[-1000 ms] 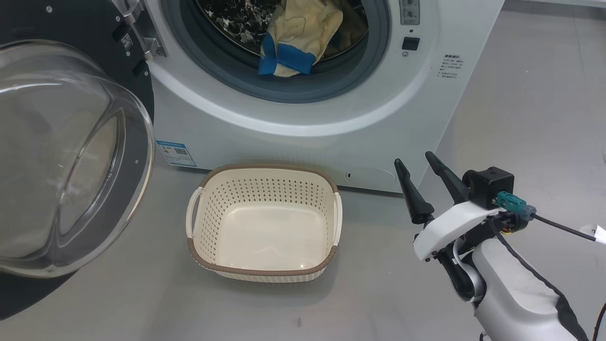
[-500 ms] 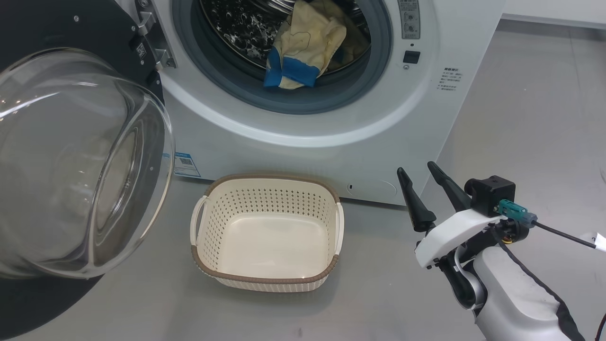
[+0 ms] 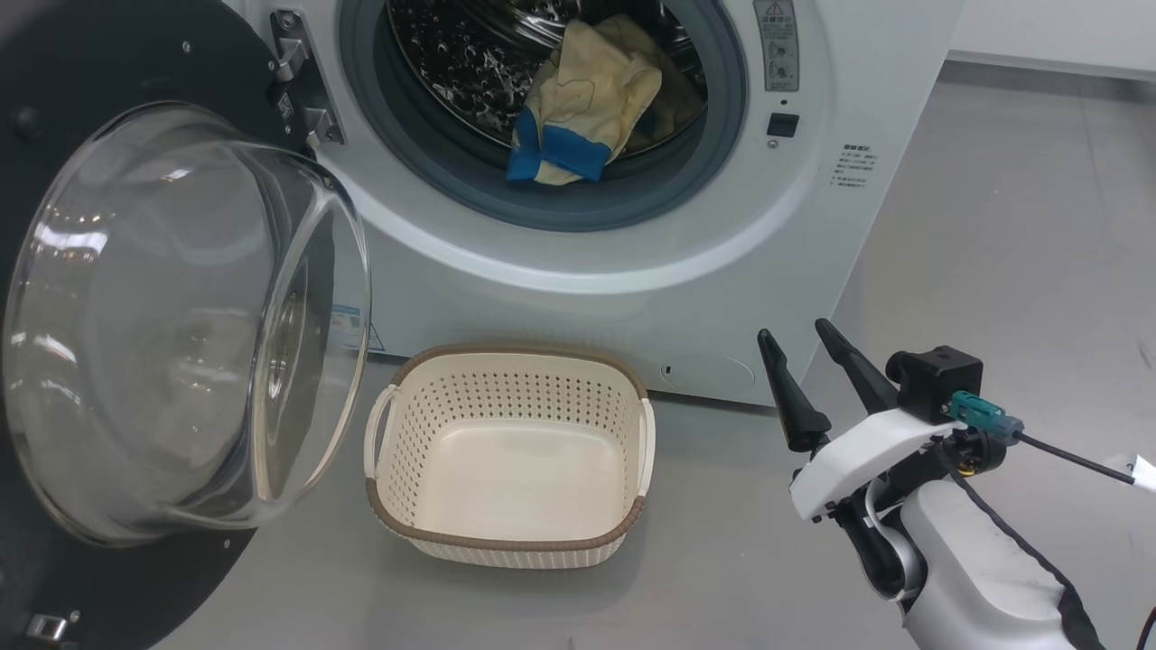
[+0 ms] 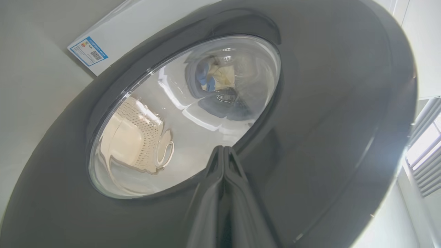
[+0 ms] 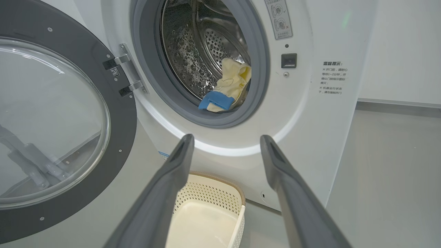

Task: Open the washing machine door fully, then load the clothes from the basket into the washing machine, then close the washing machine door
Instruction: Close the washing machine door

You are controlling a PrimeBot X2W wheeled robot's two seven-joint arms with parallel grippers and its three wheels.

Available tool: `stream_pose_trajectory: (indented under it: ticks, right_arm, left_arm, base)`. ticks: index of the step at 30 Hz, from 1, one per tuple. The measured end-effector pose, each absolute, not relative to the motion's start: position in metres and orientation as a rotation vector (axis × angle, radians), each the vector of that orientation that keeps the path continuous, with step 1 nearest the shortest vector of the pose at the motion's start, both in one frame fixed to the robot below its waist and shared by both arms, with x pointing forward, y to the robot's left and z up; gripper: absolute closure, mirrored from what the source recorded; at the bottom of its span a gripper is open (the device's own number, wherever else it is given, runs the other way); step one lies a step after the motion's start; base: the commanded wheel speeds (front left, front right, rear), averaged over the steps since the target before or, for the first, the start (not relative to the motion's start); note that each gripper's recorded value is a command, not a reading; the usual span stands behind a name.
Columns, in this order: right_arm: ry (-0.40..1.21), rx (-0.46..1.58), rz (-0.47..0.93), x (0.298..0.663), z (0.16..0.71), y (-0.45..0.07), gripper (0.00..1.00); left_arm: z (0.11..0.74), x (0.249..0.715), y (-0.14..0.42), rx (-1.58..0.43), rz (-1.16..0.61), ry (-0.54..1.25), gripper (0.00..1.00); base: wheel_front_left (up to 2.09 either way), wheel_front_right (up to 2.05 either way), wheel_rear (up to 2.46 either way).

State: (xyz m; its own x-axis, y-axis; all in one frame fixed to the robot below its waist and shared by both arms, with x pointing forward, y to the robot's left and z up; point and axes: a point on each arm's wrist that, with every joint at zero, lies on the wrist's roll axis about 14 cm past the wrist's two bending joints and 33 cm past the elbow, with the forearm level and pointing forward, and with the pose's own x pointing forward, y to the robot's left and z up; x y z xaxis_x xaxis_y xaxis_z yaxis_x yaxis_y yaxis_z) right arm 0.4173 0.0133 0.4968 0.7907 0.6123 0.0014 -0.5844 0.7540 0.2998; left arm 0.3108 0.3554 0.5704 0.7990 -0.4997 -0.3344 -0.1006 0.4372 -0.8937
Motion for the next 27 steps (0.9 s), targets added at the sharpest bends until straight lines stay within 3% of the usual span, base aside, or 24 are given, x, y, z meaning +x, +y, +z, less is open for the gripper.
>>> stream_pose_trajectory:
  ticks: [27]
  right_arm:
    - [0.054,0.32,0.494,0.408,0.507,-0.043,0.0]
  left_arm:
    - [0.618,0.345,0.221,-0.889,-0.814,0.687,1.0]
  base:
    - [0.0,0.0,0.0]
